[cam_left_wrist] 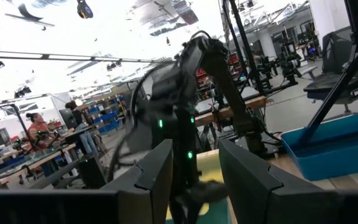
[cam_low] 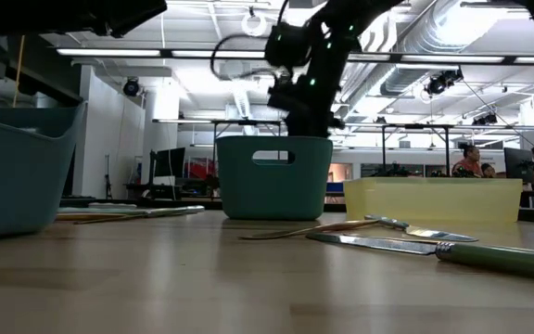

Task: Sort silverware by color (type)
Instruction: Put the blue patterned knife into the yellow bin

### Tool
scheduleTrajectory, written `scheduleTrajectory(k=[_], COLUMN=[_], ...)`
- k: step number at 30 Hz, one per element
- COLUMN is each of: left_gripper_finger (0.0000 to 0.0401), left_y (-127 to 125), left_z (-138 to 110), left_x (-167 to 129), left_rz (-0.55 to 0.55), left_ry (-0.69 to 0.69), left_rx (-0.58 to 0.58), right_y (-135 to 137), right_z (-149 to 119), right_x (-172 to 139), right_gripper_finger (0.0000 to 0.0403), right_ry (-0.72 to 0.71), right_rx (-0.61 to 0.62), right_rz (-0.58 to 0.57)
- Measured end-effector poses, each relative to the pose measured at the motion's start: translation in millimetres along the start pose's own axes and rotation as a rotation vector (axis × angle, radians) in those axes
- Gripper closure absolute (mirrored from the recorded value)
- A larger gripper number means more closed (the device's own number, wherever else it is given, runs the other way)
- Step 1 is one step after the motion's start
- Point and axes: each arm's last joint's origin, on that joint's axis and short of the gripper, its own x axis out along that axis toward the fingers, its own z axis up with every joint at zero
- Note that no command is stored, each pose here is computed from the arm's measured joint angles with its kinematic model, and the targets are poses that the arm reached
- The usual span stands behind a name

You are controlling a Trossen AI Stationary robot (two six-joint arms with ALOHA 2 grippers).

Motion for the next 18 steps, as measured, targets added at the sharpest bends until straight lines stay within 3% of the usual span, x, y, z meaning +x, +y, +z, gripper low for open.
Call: scheduleTrajectory(k=[4,9,13,18], left_gripper_finger=[0.0275,0.0275,0.0275,0.0275], left_y=[-0.4,-2.0,-3.2,-3.9], left_z=[-1.0,-4.7,-7.5,-9.0], left_x=[0.0,-0.1,-0.3,-0.5], left_rz=[-0.005,-0.021,-0.031,-0.036], left_ry=[0.01,0.047,0.076,0.092], left_rx=[0.001,0.012,-0.019,-0.051], right_y=[5.6,24.6,32.7,28.3], right_z=[-5.4,-20.4,-51.9,-105.9], right_x=[-32.2,-62.0,-59.9,-45.3], right_gripper_finger=[0.027,0.027,0.0269,0.0269], right_ry=[-0.044,-0.114,-0.198,-0.329], right_rx=[-0.097,-0.206,-0.227,-0.137], right_rz=[-0.046,-0.012,0.042,0.147])
